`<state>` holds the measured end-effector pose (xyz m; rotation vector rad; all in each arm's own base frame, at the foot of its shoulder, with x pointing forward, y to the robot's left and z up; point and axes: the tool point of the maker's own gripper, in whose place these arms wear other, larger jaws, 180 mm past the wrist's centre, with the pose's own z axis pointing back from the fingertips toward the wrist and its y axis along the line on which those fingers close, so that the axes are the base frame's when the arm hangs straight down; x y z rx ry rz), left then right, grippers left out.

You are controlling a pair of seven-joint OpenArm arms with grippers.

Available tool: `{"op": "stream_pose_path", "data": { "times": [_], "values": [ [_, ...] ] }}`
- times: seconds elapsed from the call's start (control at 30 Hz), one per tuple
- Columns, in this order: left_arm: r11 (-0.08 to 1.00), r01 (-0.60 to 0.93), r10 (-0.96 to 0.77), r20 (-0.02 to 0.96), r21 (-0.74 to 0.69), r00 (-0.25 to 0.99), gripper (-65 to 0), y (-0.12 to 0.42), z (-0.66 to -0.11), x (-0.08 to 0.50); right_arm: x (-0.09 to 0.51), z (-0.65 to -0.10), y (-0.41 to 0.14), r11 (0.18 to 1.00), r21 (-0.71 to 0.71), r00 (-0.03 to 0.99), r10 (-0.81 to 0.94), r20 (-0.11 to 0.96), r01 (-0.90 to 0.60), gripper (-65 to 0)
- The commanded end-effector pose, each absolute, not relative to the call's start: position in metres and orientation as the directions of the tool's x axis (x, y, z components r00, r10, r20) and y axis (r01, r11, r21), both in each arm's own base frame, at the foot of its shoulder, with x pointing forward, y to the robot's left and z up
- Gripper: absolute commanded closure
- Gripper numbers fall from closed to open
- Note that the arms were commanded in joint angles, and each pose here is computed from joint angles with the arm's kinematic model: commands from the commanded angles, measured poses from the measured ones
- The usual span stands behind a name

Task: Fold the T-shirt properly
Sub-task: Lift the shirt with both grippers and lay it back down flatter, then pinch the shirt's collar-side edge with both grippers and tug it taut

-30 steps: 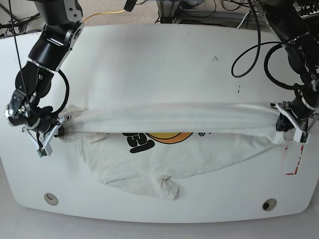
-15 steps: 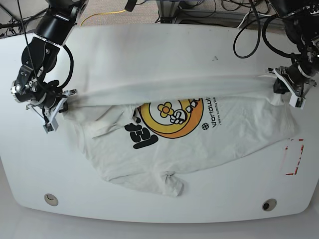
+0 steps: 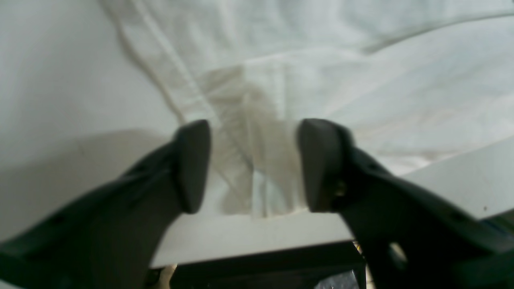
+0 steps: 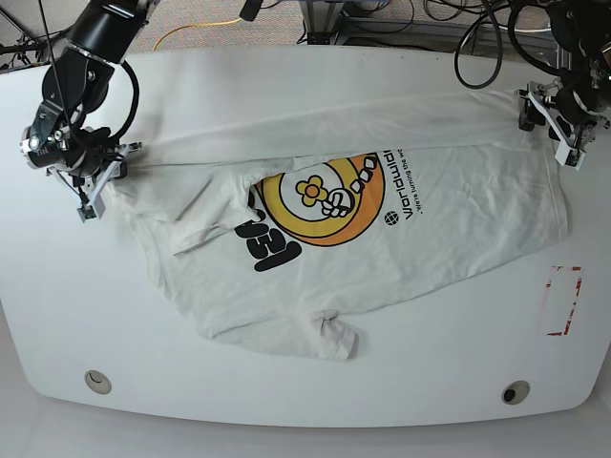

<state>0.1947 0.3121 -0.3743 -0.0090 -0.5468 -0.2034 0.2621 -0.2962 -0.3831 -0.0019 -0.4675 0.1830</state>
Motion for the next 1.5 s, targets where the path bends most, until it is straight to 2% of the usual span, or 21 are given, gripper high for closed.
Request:
{"op": "stream_pose_path", "data": {
  "times": [0.0, 0.07, 0.1, 0.17, 0.2, 0.37, 0.47, 0.73, 0.87, 0.97, 1.07, 1.17, 1.23, 1.47],
  "values": [
    [0.974, 0.209, -0.225, 0.529, 0.089, 0.818, -37.4, 0.324, -0.361, 0.2, 0.264, -0.369, -0.316, 0.987, -0.084, 0.865, 0.16, 0.475, -0.137, -28.7],
    [0.972, 0.214, -0.234, 0.522, 0.1, 0.821, -37.5, 0.327, -0.36, 0.198, 0.254, -0.369, -0.328, 0.992, -0.085, 0.877, 0.121, 0.466, -0.092, -43.4],
    [0.971, 0.216, -0.238, 0.52, 0.104, 0.82, -37.5, 0.329, -0.358, 0.199, 0.251, -0.368, -0.332, 0.994, -0.083, 0.879, 0.105, 0.465, -0.074, -48.0],
    [0.968, 0.223, -0.251, 0.521, 0.118, 0.816, -37.5, 0.331, -0.355, 0.2, 0.249, -0.359, -0.338, 0.997, -0.065, 0.867, 0.067, 0.494, -0.04, -54.2],
    [0.967, 0.224, -0.254, 0.519, 0.123, 0.816, -37.5, 0.332, -0.353, 0.2, 0.248, -0.353, -0.34, 0.998, -0.056, 0.856, 0.053, 0.514, -0.028, -55.0],
    [0.966, 0.199, -0.255, 0.498, 0.164, 0.829, -37.4, 0.341, -0.342, 0.196, 0.252, -0.326, -0.337, 1.0, -0.017, 0.793, 0.029, 0.609, -0.023, -53.3],
    [0.964, 0.221, -0.264, 0.54, 0.144, 0.799, -37.4, 0.315, -0.339, 0.213, 0.258, -0.314, -0.331, 0.999, -0.009, 0.762, 0.036, 0.647, -0.04, -53.1],
    [0.949, 0.299, -0.305, 0.509, 0.097, 0.805, -37.2, 0.264, -0.372, 0.215, 0.29, -0.315, -0.305, 0.995, 0.027, 0.739, 0.055, 0.672, -0.099, -53.1],
    [0.951, 0.295, -0.303, 0.449, 0.089, 0.841, -37.2, 0.258, -0.392, 0.189, 0.301, -0.318, -0.293, 0.992, 0.018, 0.741, 0.08, 0.666, -0.124, -53.0],
    [0.951, 0.295, -0.303, 0.445, 0.089, 0.842, -37.2, 0.258, -0.395, 0.184, 0.311, -0.327, -0.272, 0.987, 0.058, 0.74, 0.076, 0.668, -0.153, -52.5],
    [0.954, 0.288, -0.294, 0.427, 0.08, 0.855, -37.2, 0.261, -0.4, 0.177, 0.319, -0.341, -0.259, 0.98, 0.08, 0.753, 0.085, 0.652, -0.181, -44.9],
    [0.968, 0.244, -0.249, 0.403, 0.065, 0.881, -37.2, 0.273, -0.409, 0.168, 0.316, -0.363, -0.257, 0.979, 0.126, 0.781, 0.049, 0.622, -0.162, -34.4],
    [0.973, 0.229, -0.227, 0.386, 0.043, 0.894, -37.2, 0.275, -0.419, 0.163, 0.312, -0.374, -0.259, 0.977, 0.149, 0.798, 0.032, 0.601, -0.151, -30.8],
    [0.969, 0.224, -0.247, 0.334, 0.109, 0.909, -37.2, 0.298, -0.423, 0.167, 0.287, -0.396, -0.281, 0.984, 0.138, 0.827, 0.013, 0.563, -0.11, -29.8]
  ]
}}
